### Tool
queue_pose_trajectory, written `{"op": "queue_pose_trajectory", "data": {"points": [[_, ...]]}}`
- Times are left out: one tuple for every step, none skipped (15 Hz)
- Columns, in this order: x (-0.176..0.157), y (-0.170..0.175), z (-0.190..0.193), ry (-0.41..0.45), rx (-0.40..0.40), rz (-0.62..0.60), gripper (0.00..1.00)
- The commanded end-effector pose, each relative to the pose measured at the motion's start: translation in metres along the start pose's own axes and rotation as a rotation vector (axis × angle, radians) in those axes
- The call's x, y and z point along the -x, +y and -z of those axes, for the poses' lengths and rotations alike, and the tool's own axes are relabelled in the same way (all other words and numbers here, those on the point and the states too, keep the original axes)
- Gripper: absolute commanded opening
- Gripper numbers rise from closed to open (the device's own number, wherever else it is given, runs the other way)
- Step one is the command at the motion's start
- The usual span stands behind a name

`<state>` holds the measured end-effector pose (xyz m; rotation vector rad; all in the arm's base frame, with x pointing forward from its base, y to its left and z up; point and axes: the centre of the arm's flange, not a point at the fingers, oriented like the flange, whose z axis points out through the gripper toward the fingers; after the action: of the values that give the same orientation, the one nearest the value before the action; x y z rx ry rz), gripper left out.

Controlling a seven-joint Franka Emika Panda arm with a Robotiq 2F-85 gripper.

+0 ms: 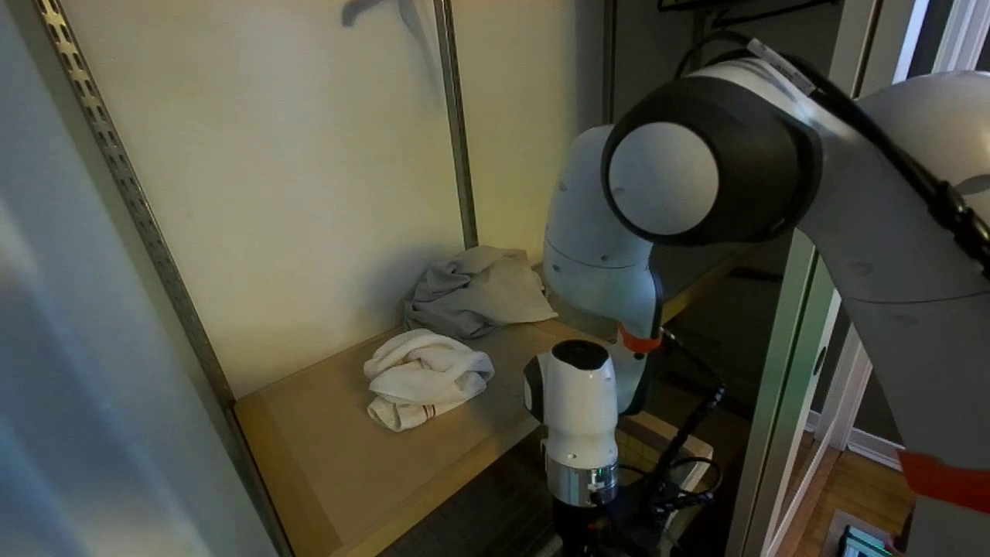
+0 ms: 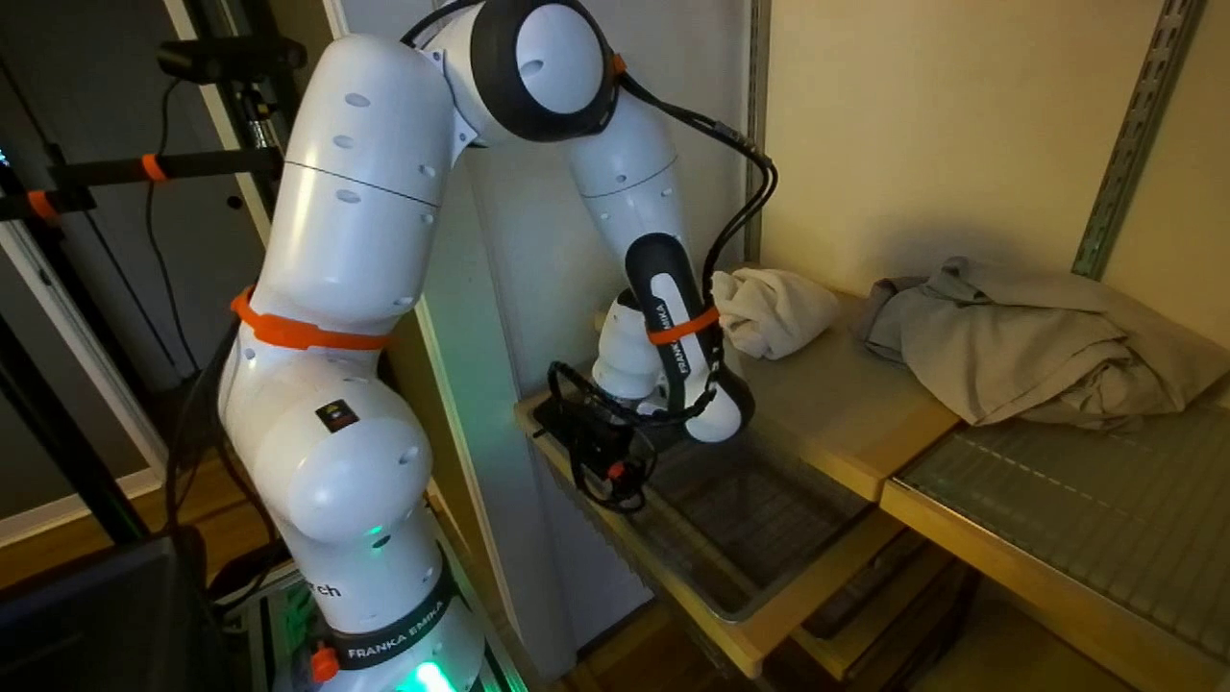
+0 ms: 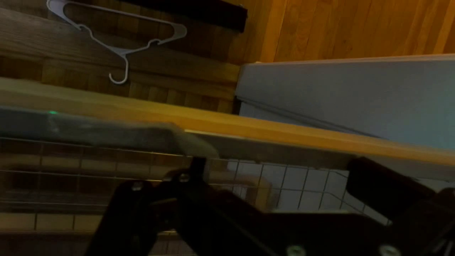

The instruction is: Pull out the topmost shelf on the left.

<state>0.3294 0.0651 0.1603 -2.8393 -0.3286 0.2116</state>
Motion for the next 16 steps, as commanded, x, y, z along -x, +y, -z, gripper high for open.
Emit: {"op": "queue_pose_trajectory", "data": {"points": [[-0.011,-0.014,0.012,-0.038,0.028,-0.005,1.0],[-0.011,-0.017,0.02,-0.021,0.04,-0.007,1.0],[-0.012,-0.017,0.026,-0.006,0.059,-0.01,1.0],[-0.013,-0.018,0.036,0.027,0.081,-0.018,1.0],[-0.013,-0.017,0.046,0.047,0.102,-0.03,1.0],[-0.012,-0.016,0.057,0.067,0.122,-0.04,1.0],[-0.01,-0.015,0.068,0.084,0.133,-0.055,1.0],[-0.008,-0.013,0.079,0.103,0.144,-0.07,1.0],[-0.007,-0.011,0.089,0.119,0.148,-0.08,1.0],[-0.004,-0.01,0.1,0.131,0.142,-0.09,1.0],[-0.002,-0.009,0.11,0.142,0.144,-0.101,1.0],[0.002,-0.011,0.121,0.152,0.138,-0.107,1.0],[0.005,-0.011,0.13,0.167,0.131,-0.11,1.0],[0.008,-0.011,0.14,0.178,0.129,-0.124,1.0],[0.012,-0.01,0.15,0.193,0.118,-0.133,1.0],[0.015,-0.01,0.16,0.211,0.114,-0.14,1.0]]}}
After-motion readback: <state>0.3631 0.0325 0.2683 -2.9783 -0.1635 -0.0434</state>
